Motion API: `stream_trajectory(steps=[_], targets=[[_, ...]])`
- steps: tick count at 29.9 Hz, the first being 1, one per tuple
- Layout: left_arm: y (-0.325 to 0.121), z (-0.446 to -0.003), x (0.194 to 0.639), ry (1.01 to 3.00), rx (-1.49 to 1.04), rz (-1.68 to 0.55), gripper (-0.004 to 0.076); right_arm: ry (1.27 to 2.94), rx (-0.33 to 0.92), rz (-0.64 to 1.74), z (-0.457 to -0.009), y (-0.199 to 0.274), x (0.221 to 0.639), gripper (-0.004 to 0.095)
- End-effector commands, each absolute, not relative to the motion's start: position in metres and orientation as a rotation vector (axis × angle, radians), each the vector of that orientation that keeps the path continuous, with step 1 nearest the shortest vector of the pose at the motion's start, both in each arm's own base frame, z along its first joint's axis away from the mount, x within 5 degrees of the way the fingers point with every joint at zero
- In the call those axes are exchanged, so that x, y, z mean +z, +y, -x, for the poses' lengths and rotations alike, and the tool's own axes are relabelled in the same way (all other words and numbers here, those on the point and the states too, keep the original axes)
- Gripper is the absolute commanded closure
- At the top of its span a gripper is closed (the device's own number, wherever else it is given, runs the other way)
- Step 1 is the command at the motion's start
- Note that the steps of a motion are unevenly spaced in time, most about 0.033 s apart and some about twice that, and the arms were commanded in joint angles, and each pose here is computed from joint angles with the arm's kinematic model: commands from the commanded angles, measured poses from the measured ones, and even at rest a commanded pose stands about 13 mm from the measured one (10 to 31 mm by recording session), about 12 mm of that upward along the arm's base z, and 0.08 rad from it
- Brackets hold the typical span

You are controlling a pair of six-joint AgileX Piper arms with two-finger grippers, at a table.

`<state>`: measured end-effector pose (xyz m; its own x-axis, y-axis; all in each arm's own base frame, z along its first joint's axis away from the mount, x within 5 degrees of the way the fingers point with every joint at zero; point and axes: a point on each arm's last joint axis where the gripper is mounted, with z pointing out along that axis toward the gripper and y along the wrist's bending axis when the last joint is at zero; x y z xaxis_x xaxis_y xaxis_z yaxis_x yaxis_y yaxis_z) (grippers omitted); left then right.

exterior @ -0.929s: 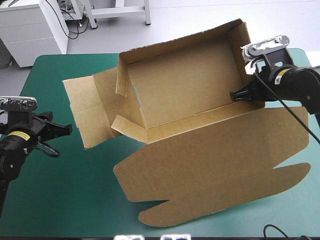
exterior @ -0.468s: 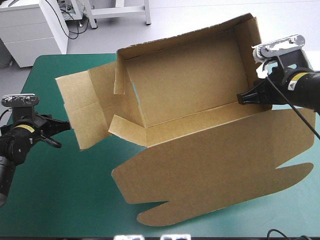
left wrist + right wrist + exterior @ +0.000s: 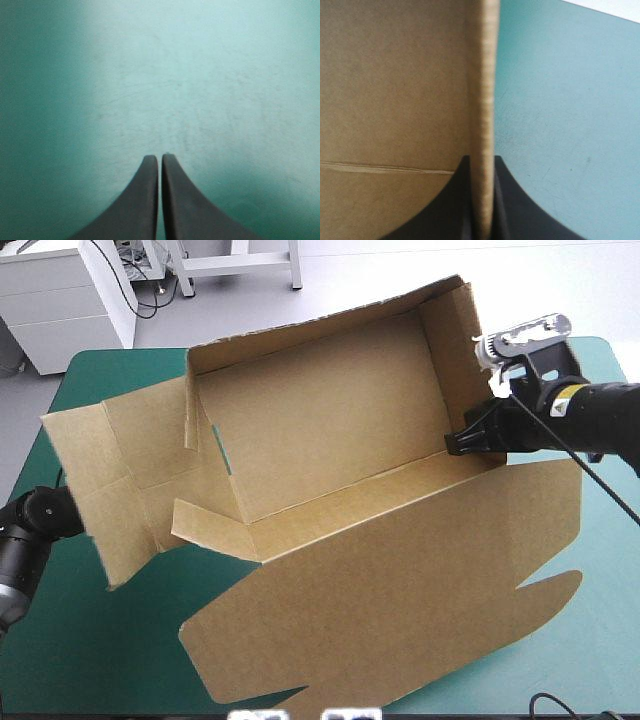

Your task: Fold the box

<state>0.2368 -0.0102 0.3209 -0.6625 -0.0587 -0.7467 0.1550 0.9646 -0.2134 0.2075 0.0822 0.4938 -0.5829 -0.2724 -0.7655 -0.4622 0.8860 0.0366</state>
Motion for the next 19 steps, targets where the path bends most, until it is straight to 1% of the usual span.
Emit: stream_trajectory(steps=[1,4,7,12,15,19], targets=[[-0.03,-0.236,0.341,2.165,-0.449,-0.13,0.0715,2.19,0.328,0.52,-0.215,0.087,0.499,0.0927],[-0.042,-0.233,0.346,2.164,-0.494,-0.21,0.0715,2.229,0.316,0.523,-0.229,0.09,0.489,0.0927],[-0.05,-0.231,0.361,2.139,-0.609,-0.215,0.0715,2.255,0.292,0.511,-0.237,0.091,0.484,0.0927],[-0.063,-0.224,0.402,2.024,-0.826,-0.27,0.0715,2.279,0.224,0.457,-0.245,0.087,0.48,0.0927],[-0.068,-0.221,0.421,1.94,-0.908,-0.3,0.0715,2.286,0.231,0.459,-0.247,0.088,0.477,0.0927],[-0.069,-0.22,0.426,1.924,-0.914,-0.301,0.0715,2.304,0.251,0.434,-0.251,0.09,0.474,0.0927]])
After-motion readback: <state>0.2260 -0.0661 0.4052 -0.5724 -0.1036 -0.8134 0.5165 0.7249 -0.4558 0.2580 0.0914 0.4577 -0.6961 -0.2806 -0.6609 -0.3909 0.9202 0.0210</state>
